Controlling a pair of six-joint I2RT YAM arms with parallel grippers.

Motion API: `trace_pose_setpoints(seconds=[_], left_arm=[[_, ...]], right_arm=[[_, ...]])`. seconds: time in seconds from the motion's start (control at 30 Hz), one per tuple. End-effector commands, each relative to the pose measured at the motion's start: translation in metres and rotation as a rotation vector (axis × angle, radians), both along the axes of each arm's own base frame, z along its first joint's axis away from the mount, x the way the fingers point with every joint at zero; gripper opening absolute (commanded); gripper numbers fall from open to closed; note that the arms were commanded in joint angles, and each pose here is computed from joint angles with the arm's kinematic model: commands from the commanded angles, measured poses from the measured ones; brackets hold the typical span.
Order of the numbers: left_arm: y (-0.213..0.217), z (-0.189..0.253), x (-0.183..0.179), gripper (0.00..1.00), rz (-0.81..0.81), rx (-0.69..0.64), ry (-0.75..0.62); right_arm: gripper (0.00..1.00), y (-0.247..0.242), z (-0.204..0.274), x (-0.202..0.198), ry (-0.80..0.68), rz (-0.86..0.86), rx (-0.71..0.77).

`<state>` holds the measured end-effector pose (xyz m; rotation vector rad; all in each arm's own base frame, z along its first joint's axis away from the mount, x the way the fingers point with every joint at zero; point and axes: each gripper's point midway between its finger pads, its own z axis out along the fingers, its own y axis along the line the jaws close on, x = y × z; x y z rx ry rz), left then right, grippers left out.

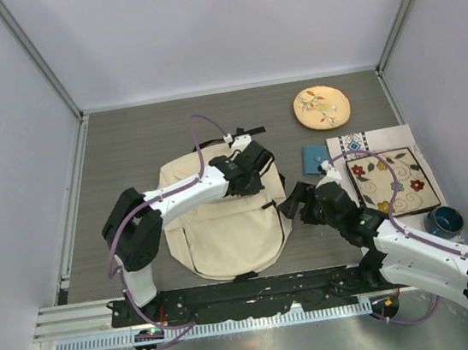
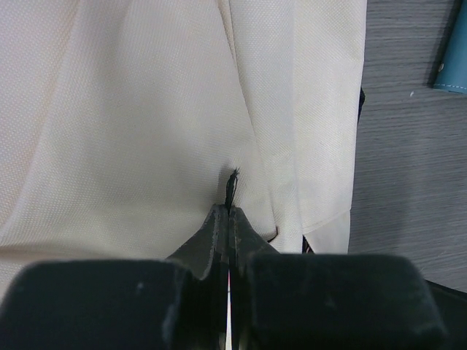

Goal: Pack the student bag
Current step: Unzip the student bag at the center of the board.

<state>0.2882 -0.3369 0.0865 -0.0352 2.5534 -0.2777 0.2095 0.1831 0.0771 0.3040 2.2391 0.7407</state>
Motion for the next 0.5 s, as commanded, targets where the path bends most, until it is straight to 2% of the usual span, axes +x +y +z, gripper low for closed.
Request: trace_pose_setpoints(seconds=[0.0,0.13,0.27,0.47], left_arm=[[-0.002,0.009,0.003,0.00,-0.010,-0.002,-0.022],[0.001,0.022,0.003,0.00,-0.006,-0.029,-0.060],[0.009,0.033,0.000,0.00,0.007,-0.072,-0.108],[0.017,0.051,-0.001,0.00,0.033,-0.118,-0.158]], right_arm=[[0.83,0.001,0.022,0.013,-0.064,-0.033,0.028],[0.83,0.003,0.046,0.027,-0.119,-0.061,0.042],[0.73,0.023,0.069,0.039,-0.127,-0.019,0.108],[0.60,0.057,0.067,0.044,-0.082,0.096,0.220]])
